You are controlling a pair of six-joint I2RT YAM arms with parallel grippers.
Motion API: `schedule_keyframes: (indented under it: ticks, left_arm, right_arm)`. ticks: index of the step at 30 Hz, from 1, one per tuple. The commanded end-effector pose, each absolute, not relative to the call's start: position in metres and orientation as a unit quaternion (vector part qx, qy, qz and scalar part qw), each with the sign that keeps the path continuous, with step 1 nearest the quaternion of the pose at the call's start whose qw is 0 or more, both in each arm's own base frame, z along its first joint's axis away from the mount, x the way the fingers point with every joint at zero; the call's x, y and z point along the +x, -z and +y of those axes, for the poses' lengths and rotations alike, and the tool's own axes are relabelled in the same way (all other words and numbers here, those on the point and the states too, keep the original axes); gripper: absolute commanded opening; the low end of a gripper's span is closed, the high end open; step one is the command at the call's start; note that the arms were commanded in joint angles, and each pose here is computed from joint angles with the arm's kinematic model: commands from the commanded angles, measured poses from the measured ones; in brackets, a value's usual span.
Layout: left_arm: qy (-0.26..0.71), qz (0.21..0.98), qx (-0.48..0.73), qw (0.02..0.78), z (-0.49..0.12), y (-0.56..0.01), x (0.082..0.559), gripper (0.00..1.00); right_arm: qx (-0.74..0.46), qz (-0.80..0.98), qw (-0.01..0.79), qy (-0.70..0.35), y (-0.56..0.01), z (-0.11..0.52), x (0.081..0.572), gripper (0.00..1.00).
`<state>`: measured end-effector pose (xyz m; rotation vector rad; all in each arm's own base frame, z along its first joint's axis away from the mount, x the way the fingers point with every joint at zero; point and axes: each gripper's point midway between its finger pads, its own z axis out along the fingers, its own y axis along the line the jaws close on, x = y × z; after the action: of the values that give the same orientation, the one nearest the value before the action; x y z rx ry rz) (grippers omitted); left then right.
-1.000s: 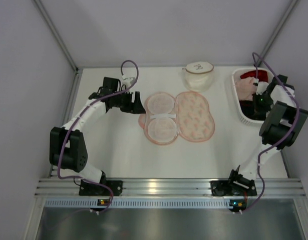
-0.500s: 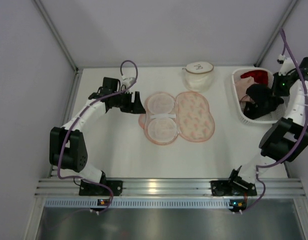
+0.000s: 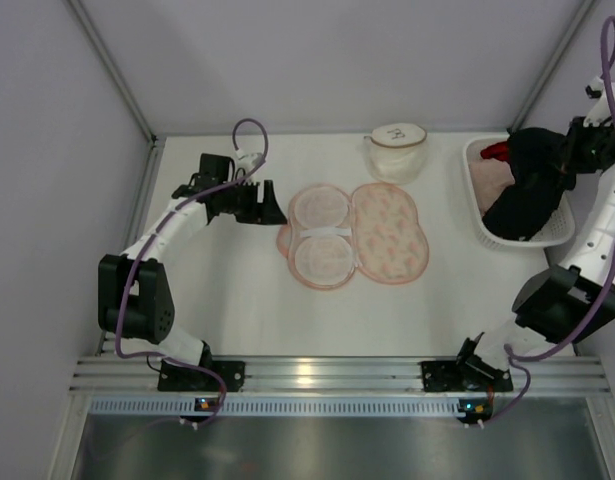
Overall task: Place the bra in the laundry bag and zip it closed
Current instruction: Pick up the bra from the bin, then place the bra in the laundry bag.
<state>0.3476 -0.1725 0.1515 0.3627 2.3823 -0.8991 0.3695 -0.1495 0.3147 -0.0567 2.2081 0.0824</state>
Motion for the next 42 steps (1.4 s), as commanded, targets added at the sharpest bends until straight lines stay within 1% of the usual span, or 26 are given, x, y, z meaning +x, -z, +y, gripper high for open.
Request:
schedule_keyframes:
  ticks: [1,4,8,12,16,20,21,24,25,26,27,29,30,31,32,33,38,42]
  left_arm:
    - [0.343,0.873,0.138,0.317,-0.172,-0.181,0.354,0.76]
    - [0.342,0.872,0.135,0.324,-0.17,-0.186,0.356,0.76]
    - [0.339,0.87,0.132,0.332,-0.167,-0.192,0.358,0.77]
    - [0.336,0.868,0.13,0.341,-0.163,-0.197,0.359,0.77]
    - [0.332,0.868,0.127,0.347,-0.16,-0.2,0.36,0.77]
    - [0.327,0.868,0.125,0.352,-0.157,-0.202,0.363,0.77]
    - [0.325,0.868,0.125,0.353,-0.156,-0.203,0.364,0.77]
    - [0.32,0.867,0.124,0.36,-0.153,-0.205,0.365,0.77]
    - [0.318,0.867,0.123,0.362,-0.152,-0.206,0.366,0.77]
    - [0.317,0.868,0.123,0.362,-0.152,-0.205,0.366,0.77]
    - [0.316,0.868,0.124,0.364,-0.152,-0.206,0.365,0.78]
    - [0.313,0.868,0.123,0.365,-0.15,-0.205,0.365,0.78]
    - [0.313,0.869,0.123,0.364,-0.15,-0.204,0.364,0.78]
    - [0.311,0.87,0.122,0.364,-0.149,-0.203,0.364,0.78]
    - [0.311,0.87,0.121,0.362,-0.149,-0.202,0.363,0.78]
    - [0.313,0.871,0.12,0.36,-0.149,-0.201,0.363,0.78]
    - [0.312,0.874,0.115,0.355,-0.149,-0.197,0.362,0.78]
    - [0.299,0.879,0.108,0.356,-0.145,-0.193,0.368,0.78]
  right_arm:
    - [-0.048,0.84,0.538,-0.05,-0.387,-0.122,0.362,0.0]
    - [-0.07,0.814,0.572,-0.076,-0.414,-0.103,0.357,0.0]
    - [-0.093,0.756,0.64,-0.095,-0.458,-0.077,0.347,0.0]
    - [-0.111,0.722,0.669,-0.136,-0.488,-0.052,0.335,0.0]
    - [-0.106,0.707,0.678,-0.171,-0.499,-0.027,0.323,0.0]
    - [-0.102,0.712,0.665,-0.199,-0.477,0.002,0.316,0.0]
    - [-0.118,0.712,0.657,-0.217,-0.472,0.021,0.314,0.0]
    - [-0.121,0.72,0.644,-0.229,-0.449,0.045,0.311,0.0]
    - [-0.138,0.716,0.638,-0.249,-0.446,0.066,0.308,0.0]
    - [-0.126,0.726,0.627,-0.252,-0.43,0.072,0.308,0.0]
    - [-0.141,0.727,0.615,-0.272,-0.422,0.093,0.303,0.0]
    - [-0.124,0.737,0.605,-0.275,-0.4,0.103,0.304,0.0]
    - [-0.148,0.736,0.59,-0.298,-0.391,0.13,0.297,0.0]
    - [-0.143,0.746,0.575,-0.305,-0.375,0.138,0.297,0.0]
    - [-0.136,0.748,0.577,-0.297,-0.37,0.143,0.302,0.0]
    - [-0.151,0.749,0.565,-0.311,-0.364,0.162,0.296,0.0]
    - [-0.097,0.781,0.54,-0.299,-0.33,0.178,0.305,0.0]
    - [-0.105,0.78,0.514,-0.34,-0.319,0.215,0.3,0.0]
